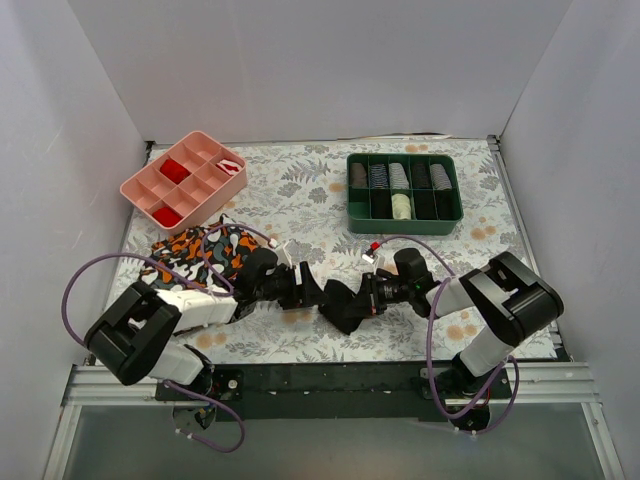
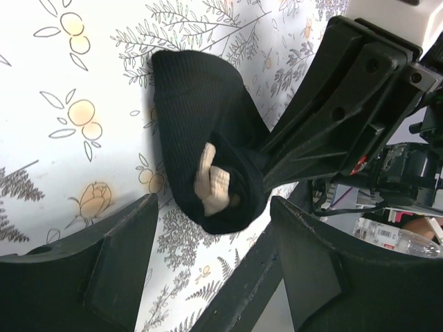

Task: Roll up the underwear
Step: Roll the underwear to the center of the board.

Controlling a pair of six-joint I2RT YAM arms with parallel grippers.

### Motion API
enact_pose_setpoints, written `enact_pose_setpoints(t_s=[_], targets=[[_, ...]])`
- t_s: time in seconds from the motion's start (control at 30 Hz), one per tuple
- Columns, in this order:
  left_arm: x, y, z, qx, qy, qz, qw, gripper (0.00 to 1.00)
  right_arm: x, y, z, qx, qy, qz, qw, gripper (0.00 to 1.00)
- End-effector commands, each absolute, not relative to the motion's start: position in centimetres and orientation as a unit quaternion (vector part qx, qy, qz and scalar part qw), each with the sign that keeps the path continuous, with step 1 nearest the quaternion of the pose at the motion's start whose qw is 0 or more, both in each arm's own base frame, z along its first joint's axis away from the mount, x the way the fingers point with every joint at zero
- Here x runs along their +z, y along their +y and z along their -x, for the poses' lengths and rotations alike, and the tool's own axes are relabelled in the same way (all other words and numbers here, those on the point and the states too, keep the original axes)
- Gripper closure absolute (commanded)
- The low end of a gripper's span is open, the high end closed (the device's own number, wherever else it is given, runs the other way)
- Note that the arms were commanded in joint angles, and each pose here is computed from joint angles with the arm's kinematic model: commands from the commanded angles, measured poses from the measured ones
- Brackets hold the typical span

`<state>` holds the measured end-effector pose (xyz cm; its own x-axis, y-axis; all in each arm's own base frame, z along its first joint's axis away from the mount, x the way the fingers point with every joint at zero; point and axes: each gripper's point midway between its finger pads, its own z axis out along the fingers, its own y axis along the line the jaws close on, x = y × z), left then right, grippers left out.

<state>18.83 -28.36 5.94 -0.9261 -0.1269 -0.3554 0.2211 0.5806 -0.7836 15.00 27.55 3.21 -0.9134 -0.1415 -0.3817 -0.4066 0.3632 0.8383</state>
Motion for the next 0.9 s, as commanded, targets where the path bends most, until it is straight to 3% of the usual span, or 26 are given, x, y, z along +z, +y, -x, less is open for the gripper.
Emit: enact_pose_setpoints(t_s=[0.0, 0.63, 0.77, 0.87], targets=[[6.1, -29.3, -19.0, -0.478, 0.857, -0.023, 0.192, 0.35, 0.5, 26.1, -13.0, 0.508, 0.848, 0.135, 0.071, 0.99], [6.8, -29.9, -18.5, -0.5, 0.839, 0.001, 0.214, 0.37, 0.6, 26.2, -13.8, 0.507, 0.851, 0.112, 0.076, 0.99], [5.7, -30.6, -18.2, -0.492, 0.846, -0.002, 0.203, 0.42, 0.8, 26.3, -13.7, 0.513, 0.848, 0.11, 0.073, 0.99], [5.1, -30.7, -18.1, -0.485, 0.851, 0.002, 0.201, 0.51, 0.9, 26.4, -13.6, 0.517, 0.846, 0.11, 0.072, 0.99]])
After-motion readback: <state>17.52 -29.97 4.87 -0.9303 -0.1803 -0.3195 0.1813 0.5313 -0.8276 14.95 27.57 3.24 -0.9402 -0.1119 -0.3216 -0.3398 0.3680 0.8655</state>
